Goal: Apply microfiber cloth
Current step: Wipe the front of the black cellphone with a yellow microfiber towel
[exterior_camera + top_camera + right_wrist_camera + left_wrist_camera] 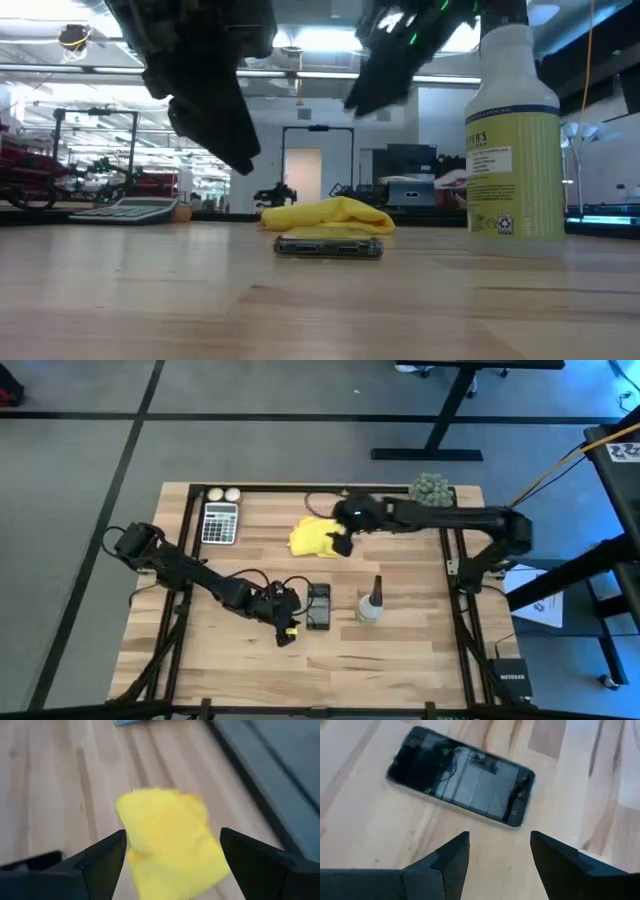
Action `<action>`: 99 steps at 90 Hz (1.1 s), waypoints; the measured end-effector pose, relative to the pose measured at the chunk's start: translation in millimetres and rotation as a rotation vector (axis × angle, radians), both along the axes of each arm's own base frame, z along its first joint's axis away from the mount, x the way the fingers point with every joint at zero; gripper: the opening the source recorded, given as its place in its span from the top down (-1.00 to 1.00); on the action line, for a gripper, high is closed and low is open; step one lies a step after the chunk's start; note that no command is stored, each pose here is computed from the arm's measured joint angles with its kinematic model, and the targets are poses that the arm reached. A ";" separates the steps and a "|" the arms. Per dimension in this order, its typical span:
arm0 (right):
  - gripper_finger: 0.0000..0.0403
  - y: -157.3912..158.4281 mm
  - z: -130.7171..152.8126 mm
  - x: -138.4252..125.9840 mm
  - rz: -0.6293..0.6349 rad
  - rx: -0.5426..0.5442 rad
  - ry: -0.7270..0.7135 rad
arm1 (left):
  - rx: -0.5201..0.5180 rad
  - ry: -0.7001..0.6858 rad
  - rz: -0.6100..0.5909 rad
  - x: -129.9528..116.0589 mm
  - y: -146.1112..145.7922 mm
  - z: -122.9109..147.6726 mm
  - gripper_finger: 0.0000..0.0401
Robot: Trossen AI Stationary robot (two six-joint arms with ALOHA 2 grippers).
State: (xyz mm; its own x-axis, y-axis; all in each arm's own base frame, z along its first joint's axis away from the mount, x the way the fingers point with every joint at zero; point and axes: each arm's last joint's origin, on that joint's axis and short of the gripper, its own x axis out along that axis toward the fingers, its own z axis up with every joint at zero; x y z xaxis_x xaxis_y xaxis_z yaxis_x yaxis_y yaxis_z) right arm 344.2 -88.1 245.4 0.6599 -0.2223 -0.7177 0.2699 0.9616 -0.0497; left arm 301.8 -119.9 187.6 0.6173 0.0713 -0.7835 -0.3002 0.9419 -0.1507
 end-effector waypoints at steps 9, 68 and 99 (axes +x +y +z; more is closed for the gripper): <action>-0.53 -2.6 -33.3 12.9 0.018 0.012 0.087 | 0.011 0.011 0.006 -3.0 -3.3 -0.9 0.05; 0.51 -9.1 -115.1 31.8 -0.012 -0.030 0.294 | 0.025 0.008 0.020 -4.6 -5.2 -1.2 0.05; 0.98 18.3 -53.3 26.0 0.086 -0.052 0.256 | 0.093 0.019 0.056 -7.2 -1.9 -3.1 0.05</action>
State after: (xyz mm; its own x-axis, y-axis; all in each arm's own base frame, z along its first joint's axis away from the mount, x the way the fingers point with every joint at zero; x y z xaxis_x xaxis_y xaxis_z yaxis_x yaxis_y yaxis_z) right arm 370.2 -69.8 192.1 0.4763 -0.2142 -0.8528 0.1600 0.9748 -0.1555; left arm 294.5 -121.8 184.5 0.5955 0.1783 -0.7833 -0.3543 0.9334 -0.0569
